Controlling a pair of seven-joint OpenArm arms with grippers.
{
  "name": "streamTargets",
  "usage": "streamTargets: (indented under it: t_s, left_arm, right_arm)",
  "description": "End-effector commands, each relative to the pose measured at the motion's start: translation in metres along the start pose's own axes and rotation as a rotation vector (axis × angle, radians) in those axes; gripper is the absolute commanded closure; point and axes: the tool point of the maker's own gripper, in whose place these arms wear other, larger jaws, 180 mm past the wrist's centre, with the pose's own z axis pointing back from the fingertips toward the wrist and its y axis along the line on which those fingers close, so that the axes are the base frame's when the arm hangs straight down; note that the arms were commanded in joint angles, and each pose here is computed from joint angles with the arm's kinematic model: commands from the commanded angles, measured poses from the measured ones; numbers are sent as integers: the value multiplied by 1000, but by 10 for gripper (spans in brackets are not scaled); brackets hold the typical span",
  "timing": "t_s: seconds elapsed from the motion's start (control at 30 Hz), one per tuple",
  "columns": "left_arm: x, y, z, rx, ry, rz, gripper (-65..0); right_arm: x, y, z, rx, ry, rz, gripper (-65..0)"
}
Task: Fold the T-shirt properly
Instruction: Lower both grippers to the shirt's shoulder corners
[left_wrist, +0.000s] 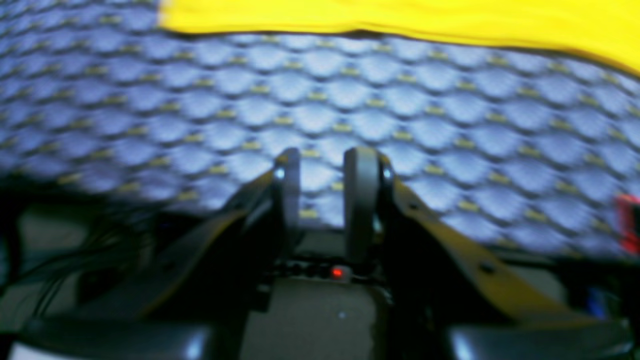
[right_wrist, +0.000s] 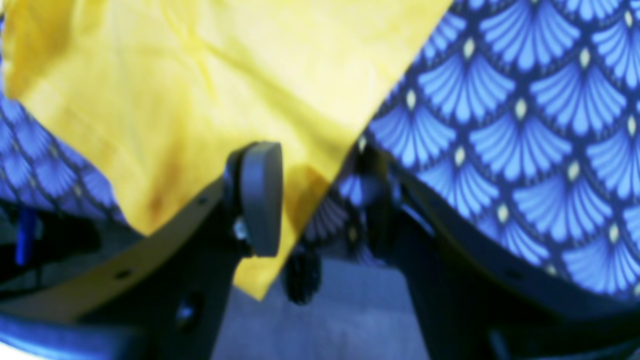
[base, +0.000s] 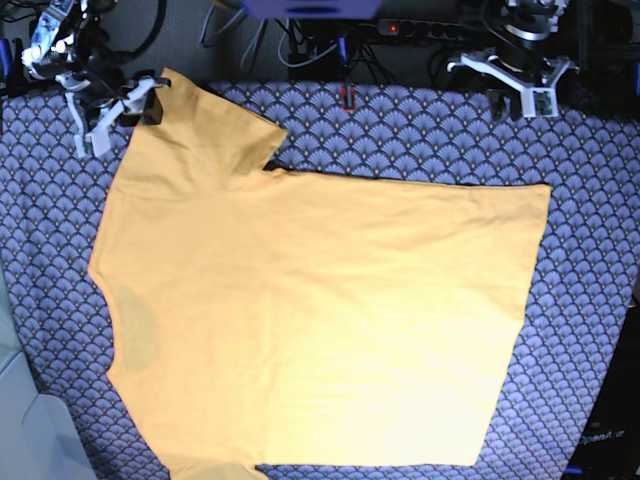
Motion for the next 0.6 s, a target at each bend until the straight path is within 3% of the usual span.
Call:
streamTargets:
  t_s: [0.0, 0.1, 0.2, 0.3, 0.43, 0.57]
  left_arm:
    - [9, 1, 4, -5, -32, -10, -153]
    - [10, 6, 4, 7, -36, -16, -178]
    - [9, 6, 4, 8, -34, -13, -258]
    - [9, 6, 4, 8, -34, -12, -299]
    - [10, 6, 3, 10, -37, -12, -292]
    - [15, 20, 4, 48, -49, -12, -297]
  right_arm:
    - [-3, -1, 0, 6, 12, 9, -271]
    - [-2, -1, -5, 13, 13, 0, -269]
    - [0, 0, -5, 16, 8, 2, -257]
    - [1, 0, -5, 16, 10, 3, -185]
    - [5, 0, -6, 17, 1, 5, -58]
    - [6, 0, -7, 18, 2, 6, -10]
